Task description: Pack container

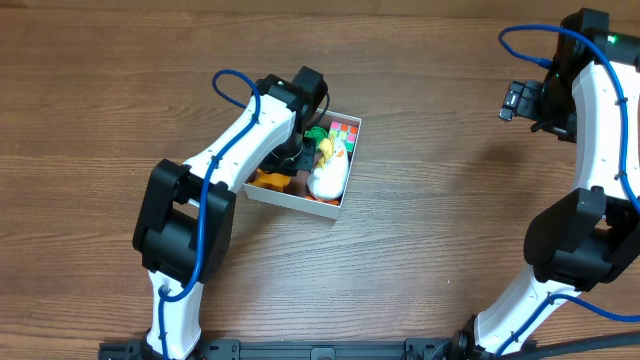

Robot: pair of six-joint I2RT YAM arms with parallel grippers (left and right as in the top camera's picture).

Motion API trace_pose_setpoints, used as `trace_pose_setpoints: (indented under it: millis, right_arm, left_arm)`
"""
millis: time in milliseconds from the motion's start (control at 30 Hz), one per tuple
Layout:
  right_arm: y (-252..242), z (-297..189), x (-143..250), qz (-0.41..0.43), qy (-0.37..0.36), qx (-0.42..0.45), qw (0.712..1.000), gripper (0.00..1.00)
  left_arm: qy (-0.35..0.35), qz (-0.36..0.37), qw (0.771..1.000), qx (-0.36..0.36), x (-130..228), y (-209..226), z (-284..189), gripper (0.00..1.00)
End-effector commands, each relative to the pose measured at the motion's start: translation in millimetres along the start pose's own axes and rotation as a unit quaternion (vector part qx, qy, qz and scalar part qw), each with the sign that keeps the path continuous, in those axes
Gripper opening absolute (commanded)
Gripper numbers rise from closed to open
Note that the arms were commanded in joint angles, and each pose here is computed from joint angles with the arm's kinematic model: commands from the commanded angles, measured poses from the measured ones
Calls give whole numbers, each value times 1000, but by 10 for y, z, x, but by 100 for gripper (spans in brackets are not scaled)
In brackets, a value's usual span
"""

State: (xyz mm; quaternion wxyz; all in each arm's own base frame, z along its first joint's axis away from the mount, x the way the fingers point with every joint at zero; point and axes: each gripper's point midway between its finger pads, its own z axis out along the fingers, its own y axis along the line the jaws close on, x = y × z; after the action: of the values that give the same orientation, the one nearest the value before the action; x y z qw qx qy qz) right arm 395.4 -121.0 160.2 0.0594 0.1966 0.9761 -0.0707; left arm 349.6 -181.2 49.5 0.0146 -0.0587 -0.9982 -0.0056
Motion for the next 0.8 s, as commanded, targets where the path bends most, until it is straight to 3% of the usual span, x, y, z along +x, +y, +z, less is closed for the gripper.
trace_pose_setpoints:
  millis: [0, 300, 767]
  right_arm:
    - [18, 8, -5, 0, -1, -1, 1000, 100]
    - [18, 8, -5, 0, -1, -1, 1000, 100]
    - [18, 8, -5, 0, -1, -1, 1000, 100]
  left_arm:
    - [3, -15, 1000, -20, 2, 113, 44, 4]
    - [6, -7, 1000, -13, 6, 89, -8, 9]
    - [-77, 13, 996, 40, -401, -142, -842, 9]
